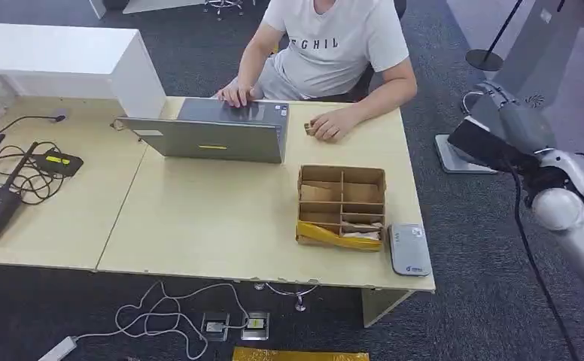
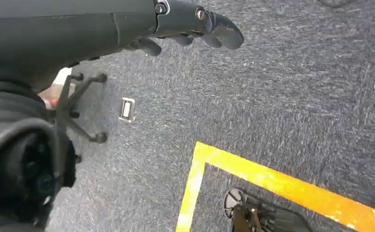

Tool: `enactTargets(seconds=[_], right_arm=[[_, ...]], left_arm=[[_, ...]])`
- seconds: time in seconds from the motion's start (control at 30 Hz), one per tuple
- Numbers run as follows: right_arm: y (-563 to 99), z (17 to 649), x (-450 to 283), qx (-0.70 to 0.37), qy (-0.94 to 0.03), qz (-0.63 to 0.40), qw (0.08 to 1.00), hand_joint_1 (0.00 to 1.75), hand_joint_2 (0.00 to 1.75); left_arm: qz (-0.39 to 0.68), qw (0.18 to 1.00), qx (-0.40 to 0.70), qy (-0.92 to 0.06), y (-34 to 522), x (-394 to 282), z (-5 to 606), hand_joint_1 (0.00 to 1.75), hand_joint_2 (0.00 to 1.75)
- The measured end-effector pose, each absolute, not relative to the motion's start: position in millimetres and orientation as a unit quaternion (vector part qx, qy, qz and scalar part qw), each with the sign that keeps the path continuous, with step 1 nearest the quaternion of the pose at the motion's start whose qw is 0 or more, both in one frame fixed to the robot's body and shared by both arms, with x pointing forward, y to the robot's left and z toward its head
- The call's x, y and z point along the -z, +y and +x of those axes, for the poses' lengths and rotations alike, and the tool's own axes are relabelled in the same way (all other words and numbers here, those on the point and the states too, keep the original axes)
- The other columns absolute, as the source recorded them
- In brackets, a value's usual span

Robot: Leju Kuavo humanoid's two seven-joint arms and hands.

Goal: Pass the card to the sensor for recognition and then transmit it.

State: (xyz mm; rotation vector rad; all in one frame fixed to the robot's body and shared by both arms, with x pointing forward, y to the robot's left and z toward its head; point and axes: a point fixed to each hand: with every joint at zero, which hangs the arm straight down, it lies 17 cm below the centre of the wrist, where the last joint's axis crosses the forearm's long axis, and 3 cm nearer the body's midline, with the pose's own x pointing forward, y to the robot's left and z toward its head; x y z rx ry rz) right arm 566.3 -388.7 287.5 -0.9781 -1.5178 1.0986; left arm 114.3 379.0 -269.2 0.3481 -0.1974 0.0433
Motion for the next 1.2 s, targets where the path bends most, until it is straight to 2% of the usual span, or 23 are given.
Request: enactTargets(seconds=[0.4,0.8,1.2], right_arm=[[-440,525,-237,-0.439,-0.588,-0.431,0.526,0.00,1.75],[-423,490,-215,-0.469,-0.579,-0.459,0.484,0.00,1.75],[-399,470,-193,-0.476,-0.584,-0.445,0.484,0.00,1.75]], left_arm=[[0.173,0.980,-0.027,-0.093,379,269,113,0.00,0.00],[0.180,0.979,-0.030,-0.089,383,269,111,0.00,0.00],[0.185,0.979,-0.034,-0.082,383,269,109,0.00,0.00]])
